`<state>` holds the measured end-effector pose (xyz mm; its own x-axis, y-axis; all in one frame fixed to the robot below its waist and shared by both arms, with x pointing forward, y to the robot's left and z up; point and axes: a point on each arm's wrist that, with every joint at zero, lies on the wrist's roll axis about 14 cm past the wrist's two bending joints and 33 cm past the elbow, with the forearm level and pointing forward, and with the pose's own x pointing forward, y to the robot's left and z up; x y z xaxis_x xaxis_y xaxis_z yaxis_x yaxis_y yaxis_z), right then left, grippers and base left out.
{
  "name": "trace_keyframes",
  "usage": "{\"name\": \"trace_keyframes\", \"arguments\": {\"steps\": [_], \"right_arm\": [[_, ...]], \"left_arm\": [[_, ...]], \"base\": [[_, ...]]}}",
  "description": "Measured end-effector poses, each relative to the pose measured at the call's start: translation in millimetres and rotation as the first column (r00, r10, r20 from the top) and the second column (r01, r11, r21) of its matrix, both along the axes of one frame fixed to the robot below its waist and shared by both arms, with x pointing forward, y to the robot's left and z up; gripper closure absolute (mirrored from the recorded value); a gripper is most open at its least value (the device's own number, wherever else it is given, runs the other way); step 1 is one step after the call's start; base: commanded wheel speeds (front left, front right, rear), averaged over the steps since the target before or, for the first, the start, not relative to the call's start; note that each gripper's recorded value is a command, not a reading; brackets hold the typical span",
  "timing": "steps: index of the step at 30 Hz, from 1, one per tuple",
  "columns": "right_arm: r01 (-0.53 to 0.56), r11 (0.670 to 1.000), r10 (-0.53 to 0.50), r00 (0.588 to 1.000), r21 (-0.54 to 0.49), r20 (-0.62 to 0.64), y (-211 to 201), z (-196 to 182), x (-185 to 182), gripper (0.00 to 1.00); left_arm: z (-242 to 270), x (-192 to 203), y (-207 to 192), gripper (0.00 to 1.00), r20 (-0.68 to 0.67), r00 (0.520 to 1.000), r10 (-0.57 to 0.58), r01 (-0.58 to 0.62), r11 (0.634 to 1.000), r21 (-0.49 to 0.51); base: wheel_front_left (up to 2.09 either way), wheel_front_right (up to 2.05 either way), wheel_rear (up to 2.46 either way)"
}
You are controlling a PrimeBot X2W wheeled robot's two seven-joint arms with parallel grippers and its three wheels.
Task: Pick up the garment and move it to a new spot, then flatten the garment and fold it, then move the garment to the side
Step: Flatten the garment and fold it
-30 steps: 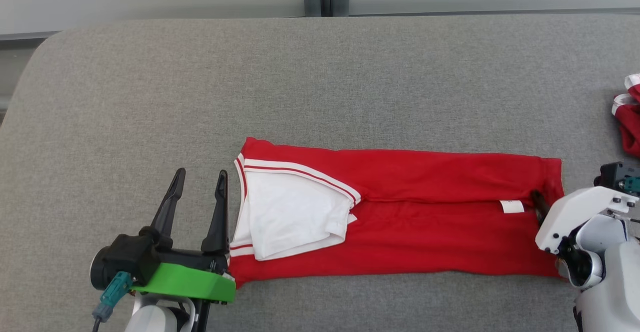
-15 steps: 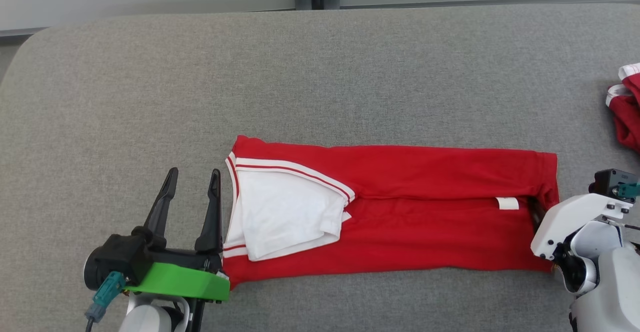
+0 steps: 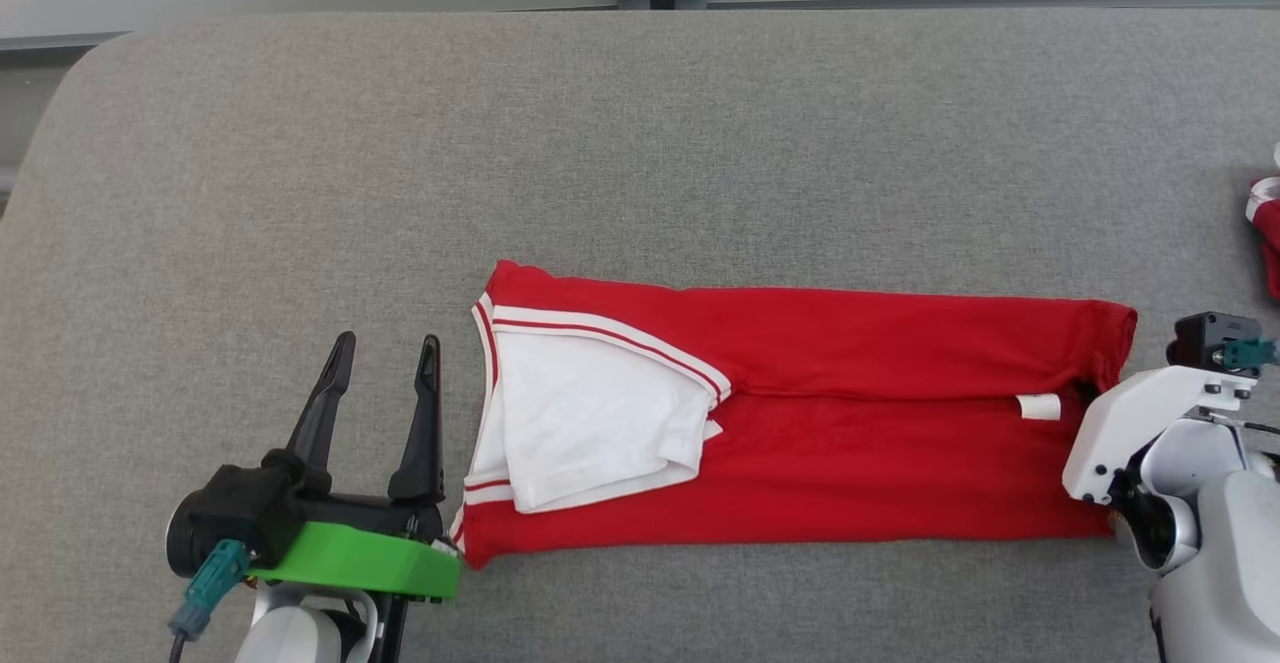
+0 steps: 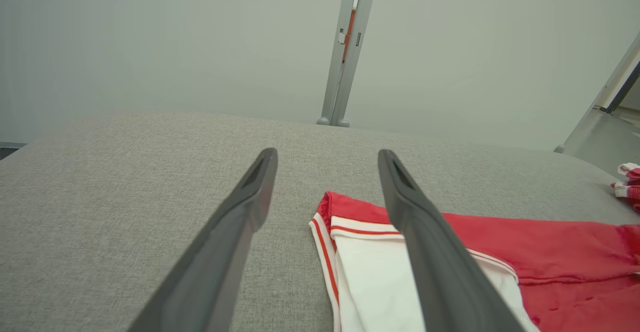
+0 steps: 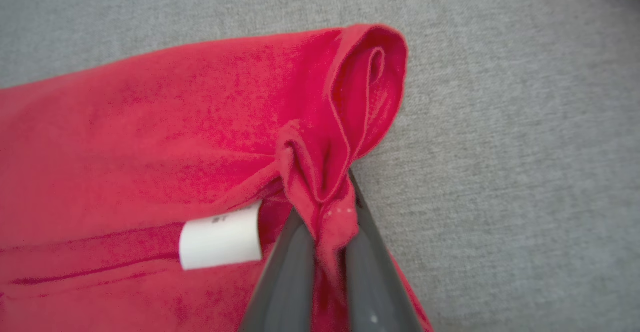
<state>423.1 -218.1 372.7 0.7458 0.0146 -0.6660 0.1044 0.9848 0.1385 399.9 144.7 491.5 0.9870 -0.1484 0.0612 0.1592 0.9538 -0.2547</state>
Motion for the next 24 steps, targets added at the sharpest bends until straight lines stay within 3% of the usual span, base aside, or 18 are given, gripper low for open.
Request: {"name": "trace_keyframes", "arguments": {"steps": [15, 19, 24], "right_arm": [[0.226, 0.946, -0.172, 0.958, -0.232, 0.231, -107, 81, -15, 1.00], [0.181, 0.952, -0.113, 0.957, -0.245, 0.267, -90, 100, -11, 1.00], [0.003, 0.980, 0.054, 0.959, -0.200, 0.277, -21, 106, -3, 1.00]], "left_arm": [[5, 2, 1, 0.00, 0.015, 1.000, 0.008, -0.009, 1.000, 0.006], [9, 0, 5, 0.00, 0.026, 0.999, 0.021, -0.021, 1.000, 0.007], [12, -5, 7, 0.00, 0.033, 0.999, 0.032, -0.032, 0.999, 0.004]], "base": [[0.00, 0.00, 0.00], [0.00, 0.00, 0.00], [0.00, 0.00, 0.00]]}}
